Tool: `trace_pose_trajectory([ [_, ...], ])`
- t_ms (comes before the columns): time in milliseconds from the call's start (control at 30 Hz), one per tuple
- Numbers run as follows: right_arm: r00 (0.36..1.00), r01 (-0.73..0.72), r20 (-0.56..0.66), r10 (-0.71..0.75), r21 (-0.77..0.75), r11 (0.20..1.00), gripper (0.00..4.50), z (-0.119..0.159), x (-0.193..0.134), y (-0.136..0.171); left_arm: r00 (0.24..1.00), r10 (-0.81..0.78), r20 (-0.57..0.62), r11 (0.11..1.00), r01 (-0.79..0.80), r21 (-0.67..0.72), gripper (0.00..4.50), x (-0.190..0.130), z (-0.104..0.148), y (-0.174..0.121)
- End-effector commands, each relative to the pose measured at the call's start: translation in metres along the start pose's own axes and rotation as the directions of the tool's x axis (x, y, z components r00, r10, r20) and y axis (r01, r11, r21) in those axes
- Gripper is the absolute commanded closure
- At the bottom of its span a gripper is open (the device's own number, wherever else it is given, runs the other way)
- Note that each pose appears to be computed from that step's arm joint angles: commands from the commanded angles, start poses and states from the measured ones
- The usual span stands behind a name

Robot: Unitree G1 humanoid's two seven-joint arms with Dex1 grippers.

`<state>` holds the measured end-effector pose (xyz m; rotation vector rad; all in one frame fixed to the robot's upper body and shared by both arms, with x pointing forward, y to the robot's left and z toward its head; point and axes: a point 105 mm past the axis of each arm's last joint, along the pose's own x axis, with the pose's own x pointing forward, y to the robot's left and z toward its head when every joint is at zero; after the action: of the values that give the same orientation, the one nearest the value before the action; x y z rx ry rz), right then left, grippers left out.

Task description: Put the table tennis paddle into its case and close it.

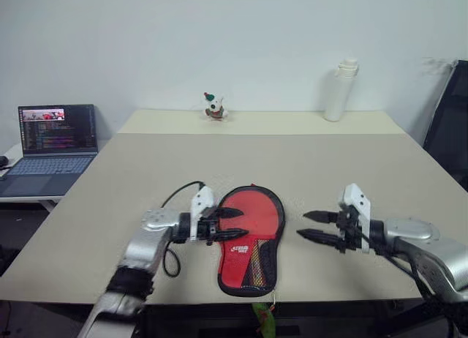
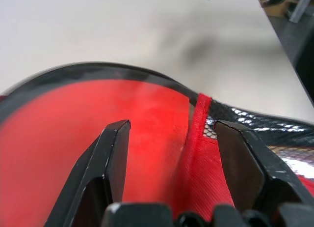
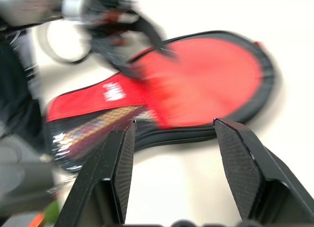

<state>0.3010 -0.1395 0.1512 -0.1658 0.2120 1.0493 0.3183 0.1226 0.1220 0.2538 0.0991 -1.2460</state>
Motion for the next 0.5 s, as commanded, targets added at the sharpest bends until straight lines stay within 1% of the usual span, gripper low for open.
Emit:
trace_pose_trajectory([
  [33,0.999,0.049,0.028,-0.047,-0.070,0.996,1.73,0.006,-0.015,-0.029,0.994,0.101,0.027,0.995,-0.102,0.017,1.53,-0.025,0.017,-0.009],
  [67,0.998,0.056,0.021,-0.054,-0.083,0.995,1.73,0.006,-0.017,-0.033,0.992,0.128,0.020,0.992,-0.129,0.007,1.53,-0.033,0.016,-0.011],
  [167,0.997,0.079,0.023,-0.077,-0.085,0.993,1.73,0.010,-0.034,-0.050,0.987,0.157,0.021,0.988,-0.157,0.000,1.53,-0.026,0.020,-0.012],
  [233,0.994,0.105,0.030,-0.102,-0.102,0.989,1.73,0.017,-0.039,-0.058,0.988,0.156,0.014,0.988,-0.156,0.016,1.53,-0.027,0.021,-0.010],
  [400,0.991,0.136,0.028,-0.134,-0.134,0.982,1.73,0.023,-0.038,-0.068,0.982,0.190,0.014,0.982,-0.190,0.019,1.53,-0.030,0.018,-0.004],
  [500,0.990,0.142,0.015,-0.141,-0.157,0.977,1.73,0.027,-0.037,-0.073,0.970,0.240,0.040,0.970,-0.241,0.017,1.53,-0.034,0.023,0.002],
])
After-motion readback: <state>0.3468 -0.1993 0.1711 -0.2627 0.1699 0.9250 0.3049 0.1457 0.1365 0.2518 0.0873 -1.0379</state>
